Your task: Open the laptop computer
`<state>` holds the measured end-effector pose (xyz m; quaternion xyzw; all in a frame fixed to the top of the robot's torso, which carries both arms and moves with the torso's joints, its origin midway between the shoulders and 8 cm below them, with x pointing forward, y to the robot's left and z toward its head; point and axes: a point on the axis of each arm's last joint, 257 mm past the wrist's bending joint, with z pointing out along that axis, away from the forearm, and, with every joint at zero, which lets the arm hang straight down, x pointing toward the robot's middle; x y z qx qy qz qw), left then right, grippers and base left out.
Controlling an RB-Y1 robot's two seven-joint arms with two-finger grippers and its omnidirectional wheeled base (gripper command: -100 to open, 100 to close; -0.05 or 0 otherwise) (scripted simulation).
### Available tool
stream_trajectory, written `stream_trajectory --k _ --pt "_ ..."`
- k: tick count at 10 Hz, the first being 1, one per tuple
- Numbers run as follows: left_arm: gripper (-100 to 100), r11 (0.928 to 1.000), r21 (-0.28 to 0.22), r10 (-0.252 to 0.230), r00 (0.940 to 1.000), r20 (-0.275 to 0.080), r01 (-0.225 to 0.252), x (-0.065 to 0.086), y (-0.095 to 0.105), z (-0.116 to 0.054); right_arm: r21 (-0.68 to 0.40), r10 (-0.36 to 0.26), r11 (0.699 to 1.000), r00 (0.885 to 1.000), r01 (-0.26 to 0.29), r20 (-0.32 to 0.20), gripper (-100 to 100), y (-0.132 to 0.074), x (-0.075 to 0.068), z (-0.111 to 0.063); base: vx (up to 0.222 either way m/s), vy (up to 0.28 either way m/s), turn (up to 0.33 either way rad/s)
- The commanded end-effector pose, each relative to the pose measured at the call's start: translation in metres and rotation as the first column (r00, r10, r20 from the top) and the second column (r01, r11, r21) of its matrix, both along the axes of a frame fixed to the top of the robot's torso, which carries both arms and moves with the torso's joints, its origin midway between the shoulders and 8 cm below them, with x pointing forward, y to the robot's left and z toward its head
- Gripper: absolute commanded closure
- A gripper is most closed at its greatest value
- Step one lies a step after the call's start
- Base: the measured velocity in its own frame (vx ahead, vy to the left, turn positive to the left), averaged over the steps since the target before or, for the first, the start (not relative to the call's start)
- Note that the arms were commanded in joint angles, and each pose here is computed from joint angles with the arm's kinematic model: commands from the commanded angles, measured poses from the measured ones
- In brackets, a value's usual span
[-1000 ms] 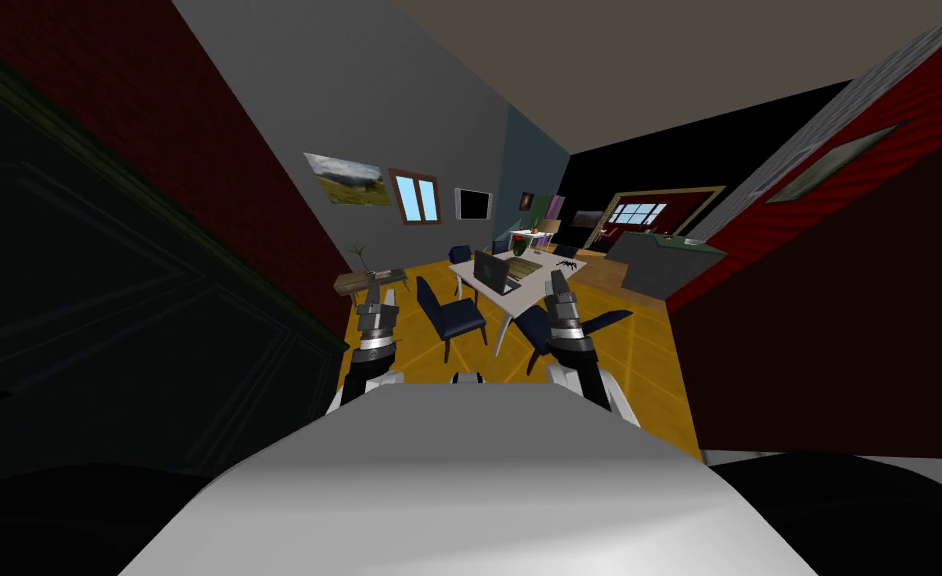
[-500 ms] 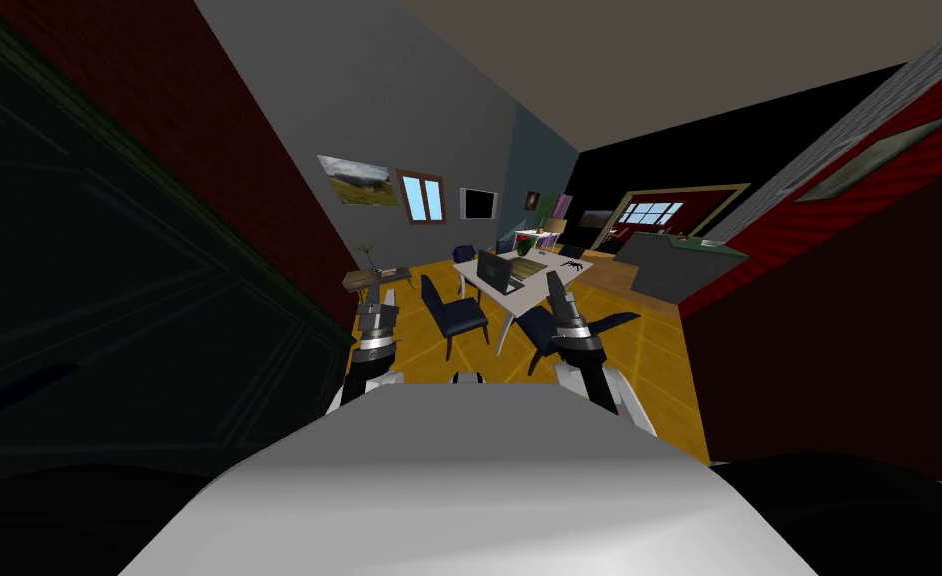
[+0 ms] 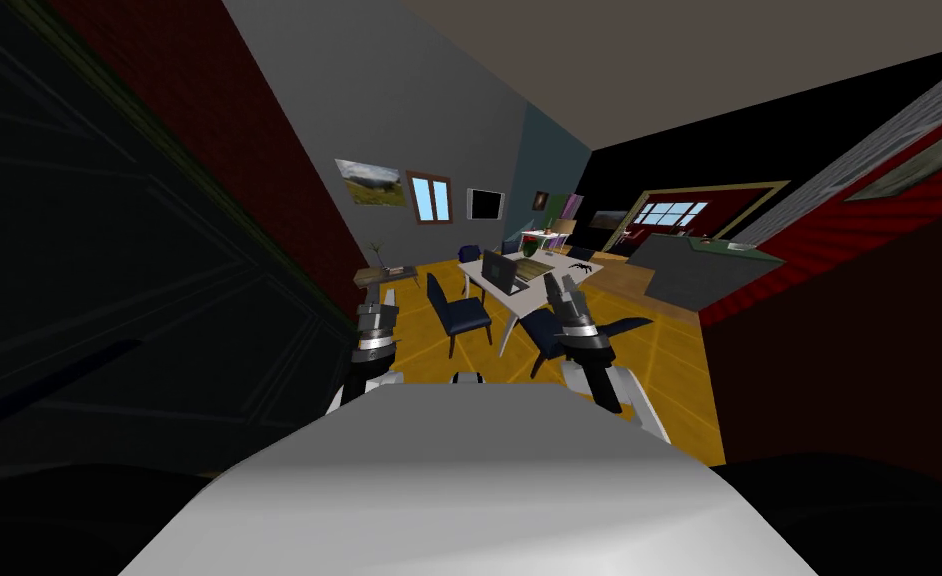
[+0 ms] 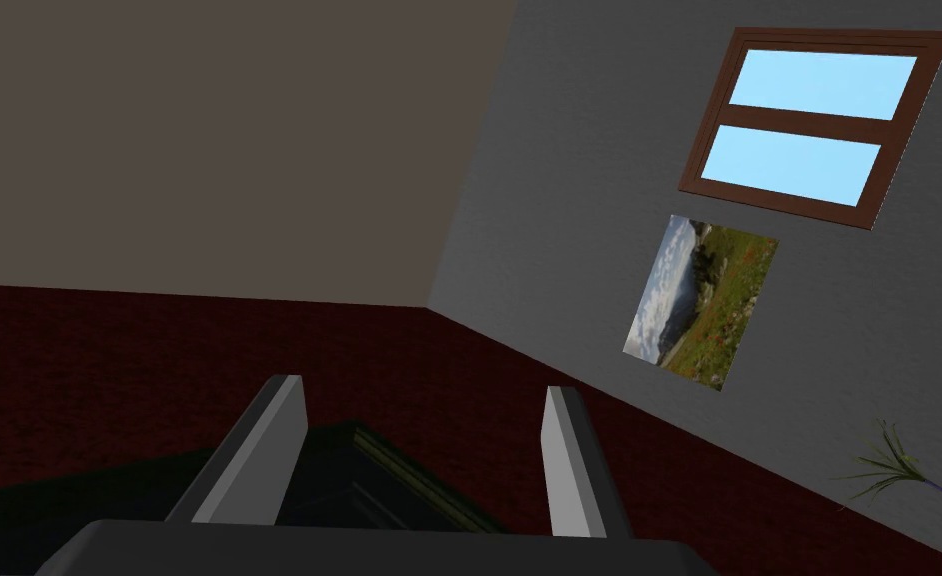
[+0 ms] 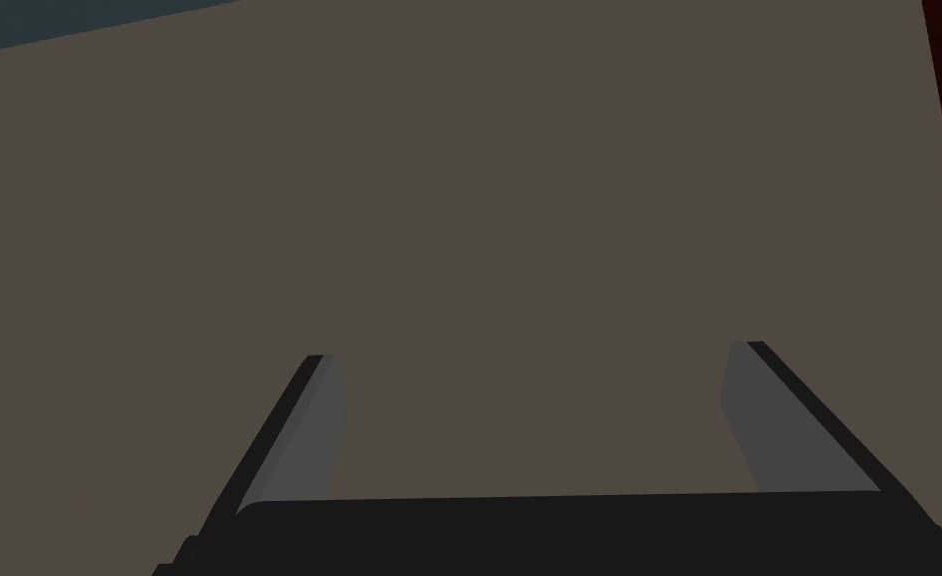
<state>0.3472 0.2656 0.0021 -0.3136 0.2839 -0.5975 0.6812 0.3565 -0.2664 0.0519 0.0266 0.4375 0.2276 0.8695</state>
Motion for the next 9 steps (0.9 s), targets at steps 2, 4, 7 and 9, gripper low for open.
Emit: stream_trajectory --k 2,4,7,9 --pt "0 1.0 0.0 0.0 1.0 0.0 0.0 0.0 0.0 0.0 -0.161 -0.111 0.98 0.994 0.113 0.02 -100 -0.007 0.002 -0.001 -0.006 -0.006 0.088" --pt "0 1.0 0.0 0.0 1.0 0.0 0.0 0.0 0.0 0.0 -0.258 -0.181 0.948 0.983 0.185 0.041 -100 -0.013 0.004 -0.003 -0.003 -0.005 0.101" --pt "0 1.0 0.0 0.0 1.0 0.0 0.0 0.0 0.0 0.0 -0.416 -0.303 0.854 0.949 0.312 0.091 -100 -0.029 0.006 -0.005 0.002 -0.006 0.106" --pt "0 1.0 0.0 0.0 1.0 0.0 0.0 0.0 0.0 0.0 -0.499 -0.363 0.782 0.924 0.373 0.122 -100 -0.038 0.008 -0.009 0.008 -0.007 0.097"
